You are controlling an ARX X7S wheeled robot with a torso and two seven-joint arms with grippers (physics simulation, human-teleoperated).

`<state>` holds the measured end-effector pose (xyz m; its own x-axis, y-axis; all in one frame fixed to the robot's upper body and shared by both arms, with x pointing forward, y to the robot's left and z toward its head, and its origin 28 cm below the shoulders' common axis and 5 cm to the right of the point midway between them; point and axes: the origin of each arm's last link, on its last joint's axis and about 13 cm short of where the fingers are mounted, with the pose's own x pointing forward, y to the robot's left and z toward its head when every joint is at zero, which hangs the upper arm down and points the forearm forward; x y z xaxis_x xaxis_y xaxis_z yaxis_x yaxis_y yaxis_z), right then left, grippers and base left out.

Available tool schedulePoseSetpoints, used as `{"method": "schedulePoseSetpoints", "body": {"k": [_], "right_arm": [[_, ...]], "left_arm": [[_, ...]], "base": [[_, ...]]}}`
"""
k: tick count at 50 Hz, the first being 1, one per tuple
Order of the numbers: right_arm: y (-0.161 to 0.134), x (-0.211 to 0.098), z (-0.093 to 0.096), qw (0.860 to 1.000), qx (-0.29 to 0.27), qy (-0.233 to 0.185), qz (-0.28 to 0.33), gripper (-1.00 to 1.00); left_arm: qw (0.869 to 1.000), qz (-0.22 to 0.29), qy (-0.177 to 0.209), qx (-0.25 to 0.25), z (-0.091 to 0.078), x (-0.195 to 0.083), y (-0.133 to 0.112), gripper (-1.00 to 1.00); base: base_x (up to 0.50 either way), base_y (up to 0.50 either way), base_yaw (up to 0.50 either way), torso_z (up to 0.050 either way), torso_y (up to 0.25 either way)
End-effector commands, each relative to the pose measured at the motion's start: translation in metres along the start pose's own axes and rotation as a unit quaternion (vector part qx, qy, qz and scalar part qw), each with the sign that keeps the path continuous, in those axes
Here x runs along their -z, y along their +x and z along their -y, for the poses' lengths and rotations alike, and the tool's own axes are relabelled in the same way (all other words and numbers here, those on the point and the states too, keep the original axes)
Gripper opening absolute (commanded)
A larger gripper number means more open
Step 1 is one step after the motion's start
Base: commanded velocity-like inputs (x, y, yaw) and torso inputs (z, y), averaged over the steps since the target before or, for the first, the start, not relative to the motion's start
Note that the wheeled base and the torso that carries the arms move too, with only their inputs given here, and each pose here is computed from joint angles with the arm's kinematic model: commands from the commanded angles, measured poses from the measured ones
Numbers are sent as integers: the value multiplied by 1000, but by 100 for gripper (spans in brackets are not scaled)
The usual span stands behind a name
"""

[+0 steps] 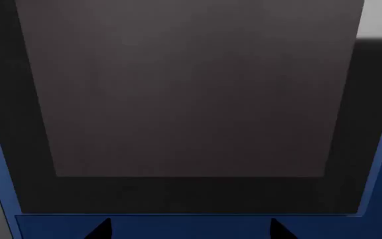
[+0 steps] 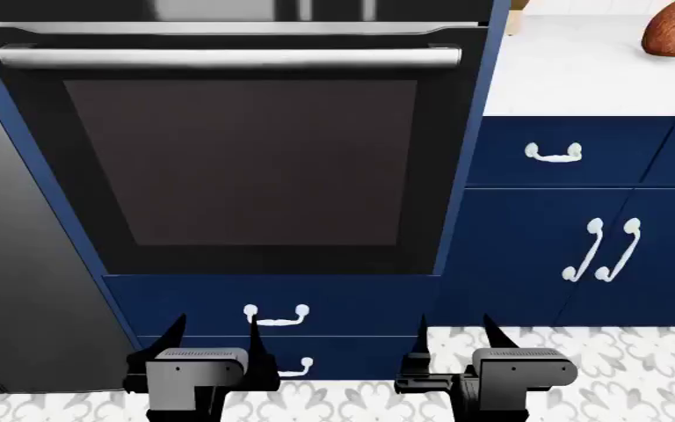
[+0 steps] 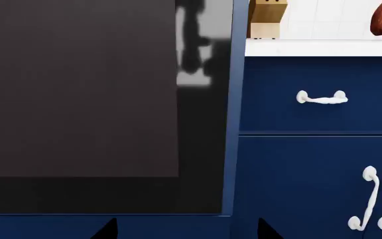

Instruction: Open the microwave door

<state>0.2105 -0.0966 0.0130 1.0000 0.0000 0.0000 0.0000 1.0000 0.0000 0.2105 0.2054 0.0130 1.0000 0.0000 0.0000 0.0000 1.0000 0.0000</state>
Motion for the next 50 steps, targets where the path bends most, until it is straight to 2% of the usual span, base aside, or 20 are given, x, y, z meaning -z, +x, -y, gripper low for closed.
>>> {"method": "schedulePoseSetpoints", "body": {"k": [1,7,13,21,27,38,50], "right_arm": [[0,0,0,1000,1,1,0,100],[0,0,0,1000,4,0,-1,100],[0,-7,1,1000,6,0,11,100],[6,-35,4,998,24,-5,54,100],[11,-75,5,993,36,1,111,100],[24,-174,17,964,48,-10,262,100],[21,-245,33,931,58,-34,359,100]], "left_arm": [[1000,1,-3,0,0,0,0,100],[1000,4,-5,-6,0,0,1,100],[999,31,-32,-12,-2,-11,2,100],[993,114,-21,-7,-4,-54,8,100],[983,181,-24,-6,-4,-97,14,100],[953,303,-19,2,-14,-183,21,100],[918,396,-2,4,-24,-254,25,100]], "base": [[0,0,0,0,0],[0,0,0,0,0],[0,0,0,33,0],[0,0,0,50,0],[0,0,0,50,0],[0,0,0,50,0],[0,0,0,50,0]]}}
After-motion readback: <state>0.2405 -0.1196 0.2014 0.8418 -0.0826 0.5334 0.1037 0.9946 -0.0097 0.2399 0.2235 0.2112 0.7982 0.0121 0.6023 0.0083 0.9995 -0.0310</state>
